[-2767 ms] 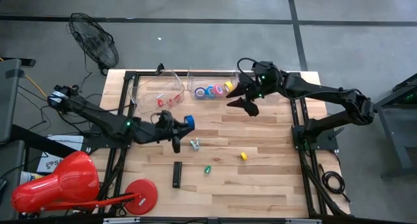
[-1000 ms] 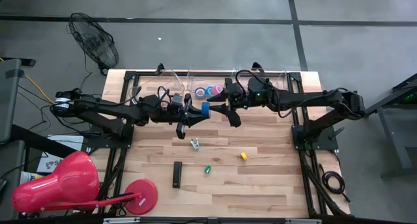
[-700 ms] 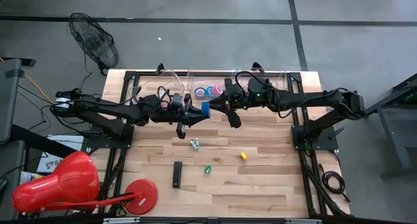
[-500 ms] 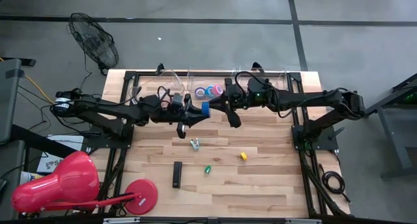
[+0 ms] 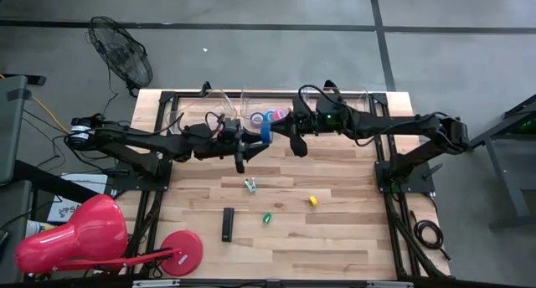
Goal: Pick and place Stapler, Stapler remover, tape
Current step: Put the dark blue tape into the middle transparent bin
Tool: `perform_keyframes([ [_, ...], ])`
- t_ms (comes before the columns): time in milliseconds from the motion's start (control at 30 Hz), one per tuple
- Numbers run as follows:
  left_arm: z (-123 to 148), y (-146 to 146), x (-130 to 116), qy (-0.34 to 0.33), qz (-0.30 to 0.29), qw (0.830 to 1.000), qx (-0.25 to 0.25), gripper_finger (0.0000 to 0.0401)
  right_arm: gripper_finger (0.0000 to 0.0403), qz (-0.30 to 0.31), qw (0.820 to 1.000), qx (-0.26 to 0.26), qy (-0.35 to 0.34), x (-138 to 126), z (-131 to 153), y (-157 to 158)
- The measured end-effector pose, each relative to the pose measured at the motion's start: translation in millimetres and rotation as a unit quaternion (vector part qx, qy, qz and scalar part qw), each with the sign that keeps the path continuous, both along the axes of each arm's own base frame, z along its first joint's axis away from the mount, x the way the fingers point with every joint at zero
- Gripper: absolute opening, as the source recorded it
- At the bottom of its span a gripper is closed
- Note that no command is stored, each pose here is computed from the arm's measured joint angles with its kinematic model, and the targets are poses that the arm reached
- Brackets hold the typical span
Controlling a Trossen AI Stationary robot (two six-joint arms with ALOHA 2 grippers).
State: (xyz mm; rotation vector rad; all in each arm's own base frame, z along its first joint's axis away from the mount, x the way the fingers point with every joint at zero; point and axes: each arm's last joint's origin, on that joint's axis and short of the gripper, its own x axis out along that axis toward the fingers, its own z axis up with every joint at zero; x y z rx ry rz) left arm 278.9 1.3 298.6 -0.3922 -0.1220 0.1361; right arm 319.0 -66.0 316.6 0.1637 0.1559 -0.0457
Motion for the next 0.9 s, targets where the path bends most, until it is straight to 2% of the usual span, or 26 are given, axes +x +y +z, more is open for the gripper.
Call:
perform_keyframes([
  [200,-6,4,-8,0.066,0.069,0.995,0.006,0.0167,0.0021,-0.073,0.997,0.004,0.033,-6,-6,-20],
  [333,-7,7,-18,0.106,0.123,0.987,0.011,0.0167,0.0021,-0.139,0.989,0.0,0.05,-12,-9,-38],
  [467,-9,10,-29,0.146,0.168,0.975,0.019,0.0168,0.0021,-0.235,0.969,-0.006,0.082,-24,-14,-63],
  [600,-9,11,-38,0.174,0.185,0.967,0.028,0.0168,0.0021,-0.31,0.946,0.004,0.098,-31,-22,-86],
  [733,-9,11,-45,0.198,0.185,0.962,0.045,0.0168,0.0021,-0.334,0.933,0.044,0.128,-18,-37,-106],
  [900,-9,11,-54,0.228,0.181,0.955,0.065,0.0168,0.0021,-0.342,0.916,0.069,0.197,17,-50,-133],
])
